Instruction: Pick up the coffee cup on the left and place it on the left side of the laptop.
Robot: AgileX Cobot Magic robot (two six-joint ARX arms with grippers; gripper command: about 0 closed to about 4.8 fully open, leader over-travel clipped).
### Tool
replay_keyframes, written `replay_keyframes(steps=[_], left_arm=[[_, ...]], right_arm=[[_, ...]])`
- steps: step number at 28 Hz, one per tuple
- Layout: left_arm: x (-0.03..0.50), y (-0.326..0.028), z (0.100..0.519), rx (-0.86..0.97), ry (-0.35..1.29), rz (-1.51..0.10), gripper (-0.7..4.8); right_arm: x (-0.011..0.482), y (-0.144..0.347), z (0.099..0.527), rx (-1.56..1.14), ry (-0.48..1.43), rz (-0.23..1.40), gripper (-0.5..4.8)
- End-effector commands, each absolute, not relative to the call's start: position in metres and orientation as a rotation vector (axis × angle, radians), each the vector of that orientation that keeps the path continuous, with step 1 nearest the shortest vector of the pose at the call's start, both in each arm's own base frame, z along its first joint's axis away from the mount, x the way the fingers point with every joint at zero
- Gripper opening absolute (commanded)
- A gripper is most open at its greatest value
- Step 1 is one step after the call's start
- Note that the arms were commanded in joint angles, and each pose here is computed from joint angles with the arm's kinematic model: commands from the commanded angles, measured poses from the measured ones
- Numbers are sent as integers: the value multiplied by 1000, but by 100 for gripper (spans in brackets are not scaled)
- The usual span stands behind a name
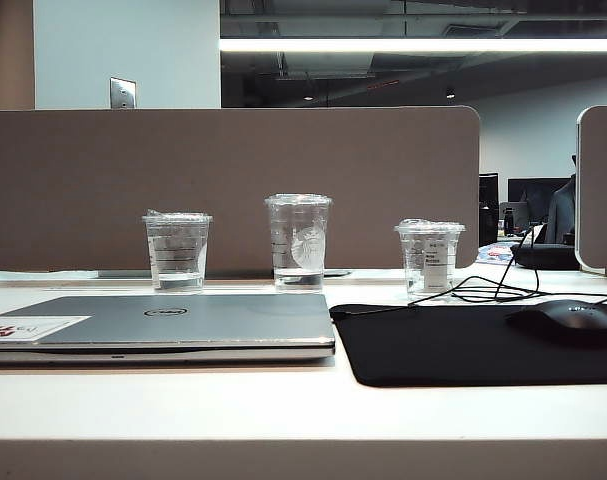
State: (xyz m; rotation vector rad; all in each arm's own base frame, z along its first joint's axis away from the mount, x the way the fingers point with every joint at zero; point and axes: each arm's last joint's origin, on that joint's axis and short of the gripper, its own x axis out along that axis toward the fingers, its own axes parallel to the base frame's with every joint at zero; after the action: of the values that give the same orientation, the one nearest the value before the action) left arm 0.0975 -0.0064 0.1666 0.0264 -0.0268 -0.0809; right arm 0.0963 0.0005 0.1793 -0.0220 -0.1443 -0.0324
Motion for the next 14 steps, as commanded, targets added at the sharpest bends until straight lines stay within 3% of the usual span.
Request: replay_keyframes(steps=[1,6,14], left_arm=[[97,-6,169,25,-43,-80,-5],[97,-6,169,26,-43,-80,-5],[97,-6,170,25,-49,-80,-5]], right_arm=[[97,1,178,-21,-141,-31,-1],[98,1,166,-26,-27,-27,-1],[97,1,170,-23,-58,-27,-1]])
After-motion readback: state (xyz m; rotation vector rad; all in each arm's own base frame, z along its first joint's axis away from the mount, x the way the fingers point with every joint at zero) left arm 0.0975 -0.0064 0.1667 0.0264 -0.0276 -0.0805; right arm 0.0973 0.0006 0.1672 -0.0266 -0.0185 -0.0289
